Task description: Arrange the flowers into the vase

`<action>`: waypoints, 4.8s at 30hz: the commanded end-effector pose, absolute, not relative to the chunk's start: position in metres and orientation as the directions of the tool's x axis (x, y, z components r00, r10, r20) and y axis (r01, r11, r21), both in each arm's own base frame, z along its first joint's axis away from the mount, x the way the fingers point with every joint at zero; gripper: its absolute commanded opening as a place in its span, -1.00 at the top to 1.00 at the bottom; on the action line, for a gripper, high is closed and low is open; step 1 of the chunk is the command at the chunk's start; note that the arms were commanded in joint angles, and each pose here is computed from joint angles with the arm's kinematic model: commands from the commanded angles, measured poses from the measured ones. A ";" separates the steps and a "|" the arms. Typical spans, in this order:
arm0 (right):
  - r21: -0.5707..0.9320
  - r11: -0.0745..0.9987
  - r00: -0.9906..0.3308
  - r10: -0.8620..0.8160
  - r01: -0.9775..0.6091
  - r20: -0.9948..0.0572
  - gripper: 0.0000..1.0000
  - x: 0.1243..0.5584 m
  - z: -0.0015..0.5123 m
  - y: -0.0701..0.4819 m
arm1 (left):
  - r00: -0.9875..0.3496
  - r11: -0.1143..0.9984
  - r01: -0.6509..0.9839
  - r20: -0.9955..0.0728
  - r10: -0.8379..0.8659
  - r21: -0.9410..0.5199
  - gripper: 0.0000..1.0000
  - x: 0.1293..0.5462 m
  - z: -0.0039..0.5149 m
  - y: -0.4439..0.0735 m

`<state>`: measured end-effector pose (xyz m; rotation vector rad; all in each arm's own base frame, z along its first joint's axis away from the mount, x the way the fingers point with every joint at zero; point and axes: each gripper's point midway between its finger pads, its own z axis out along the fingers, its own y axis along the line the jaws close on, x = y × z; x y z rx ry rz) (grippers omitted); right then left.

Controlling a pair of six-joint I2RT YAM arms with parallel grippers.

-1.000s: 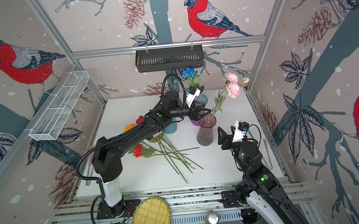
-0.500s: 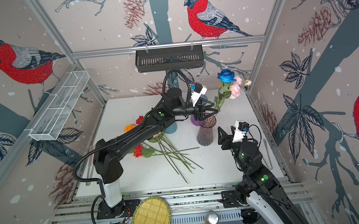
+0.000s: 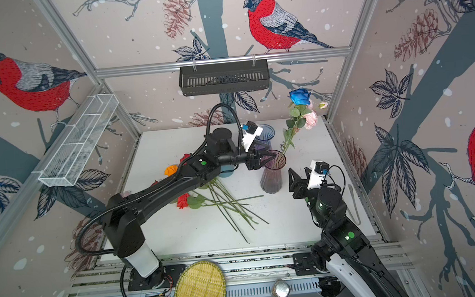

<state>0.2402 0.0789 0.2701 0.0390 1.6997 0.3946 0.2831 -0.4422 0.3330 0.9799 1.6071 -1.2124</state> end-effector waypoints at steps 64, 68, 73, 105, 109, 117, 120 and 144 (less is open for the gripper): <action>0.545 0.808 -0.513 0.573 0.224 -0.639 -0.66 0.372 0.273 0.143 | -0.069 0.657 0.750 -0.997 -0.029 -0.071 -0.09 0.246 0.238 -0.279; 0.533 0.814 -0.514 0.566 0.228 -0.644 -0.58 0.376 0.267 0.143 | -0.068 0.663 0.746 -0.997 -0.022 -0.066 -0.09 0.247 0.237 -0.278; 0.520 0.828 -0.507 0.547 0.211 -0.666 -0.42 0.375 0.267 0.141 | -0.069 0.665 0.744 -0.997 -0.017 -0.063 -0.09 0.248 0.236 -0.278; 0.367 0.925 -0.507 0.363 0.095 -0.782 0.50 0.367 0.263 0.139 | -0.070 0.668 0.742 -0.998 -0.002 -0.054 -0.09 0.249 0.233 -0.279; 0.339 0.935 -0.523 0.341 0.103 -0.781 0.60 0.371 0.252 0.141 | -0.069 0.670 0.741 -0.998 -0.004 -0.054 -0.09 0.249 0.234 -0.278; 0.252 0.967 -0.475 0.204 -0.038 -0.856 0.82 0.359 0.278 0.158 | -0.069 0.668 0.742 -0.998 0.000 -0.052 -0.09 0.249 0.233 -0.279; 0.198 0.972 -0.406 0.132 -0.124 -0.904 0.88 0.347 0.297 0.165 | -0.073 0.668 0.742 -0.997 0.003 -0.052 -0.09 0.249 0.232 -0.280; -0.056 0.913 -0.384 -0.225 -0.403 -0.896 -0.01 0.331 0.306 0.198 | -0.075 0.673 0.738 -0.997 0.012 -0.047 -0.09 0.251 0.229 -0.280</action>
